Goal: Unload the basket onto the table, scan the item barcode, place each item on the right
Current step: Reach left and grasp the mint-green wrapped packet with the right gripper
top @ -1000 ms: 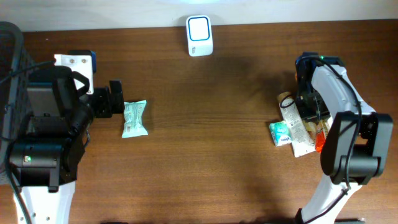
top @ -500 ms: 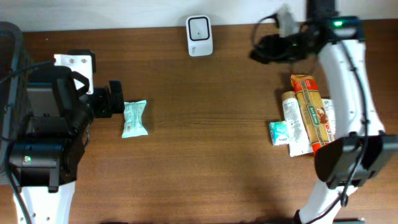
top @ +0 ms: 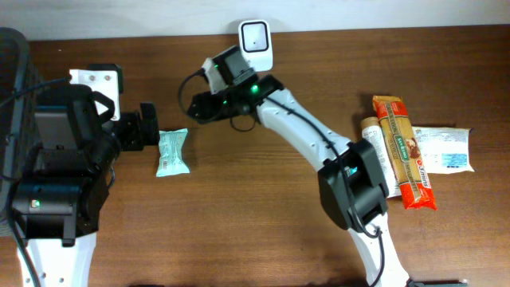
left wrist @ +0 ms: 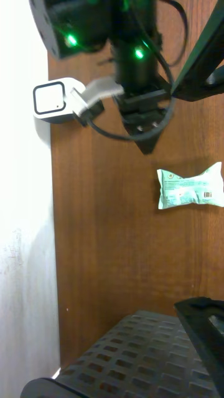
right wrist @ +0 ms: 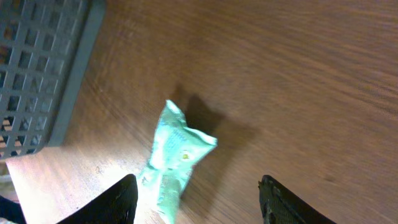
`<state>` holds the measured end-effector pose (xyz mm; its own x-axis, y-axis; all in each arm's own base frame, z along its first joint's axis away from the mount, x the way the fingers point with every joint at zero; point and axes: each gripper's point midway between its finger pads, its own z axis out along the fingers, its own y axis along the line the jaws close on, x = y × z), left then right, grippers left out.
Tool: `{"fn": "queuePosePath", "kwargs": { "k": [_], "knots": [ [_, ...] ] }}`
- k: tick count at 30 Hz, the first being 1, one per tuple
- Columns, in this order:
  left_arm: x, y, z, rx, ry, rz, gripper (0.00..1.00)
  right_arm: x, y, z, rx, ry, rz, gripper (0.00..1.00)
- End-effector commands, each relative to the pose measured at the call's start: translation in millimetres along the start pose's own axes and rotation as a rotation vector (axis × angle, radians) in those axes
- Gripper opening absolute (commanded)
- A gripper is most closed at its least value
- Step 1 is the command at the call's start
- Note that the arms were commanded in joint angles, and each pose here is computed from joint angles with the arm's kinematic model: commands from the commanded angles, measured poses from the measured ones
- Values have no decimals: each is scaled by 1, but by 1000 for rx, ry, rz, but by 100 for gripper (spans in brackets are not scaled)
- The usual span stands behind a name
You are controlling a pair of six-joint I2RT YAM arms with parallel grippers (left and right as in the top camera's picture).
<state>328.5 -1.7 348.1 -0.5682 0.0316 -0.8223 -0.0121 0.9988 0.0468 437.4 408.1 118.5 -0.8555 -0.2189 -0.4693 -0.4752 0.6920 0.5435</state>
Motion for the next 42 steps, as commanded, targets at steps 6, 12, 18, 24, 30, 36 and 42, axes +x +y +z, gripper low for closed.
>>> {"fn": "queuePosePath", "kwargs": {
  "k": [6,12,18,24,30,36,42],
  "knots": [
    [-3,2,-3,-9,-13,10,99,39,4,49,70,74,-19,57],
    [-3,2,-3,-9,-13,10,99,89,23,90,44,188,-51,56],
    [-3,2,-3,-9,-13,10,99,96,21,96,47,201,-59,50],
    [-3,2,-3,-9,-13,10,99,104,16,101,53,224,-54,40],
    [-3,2,-3,-9,-13,10,99,112,6,102,40,263,-58,4],
    [-3,2,-3,-9,-13,10,99,73,-22,11,125,270,16,4],
    [-3,2,-3,-9,-13,10,99,114,-95,-81,365,477,246,23]
  ]
}}
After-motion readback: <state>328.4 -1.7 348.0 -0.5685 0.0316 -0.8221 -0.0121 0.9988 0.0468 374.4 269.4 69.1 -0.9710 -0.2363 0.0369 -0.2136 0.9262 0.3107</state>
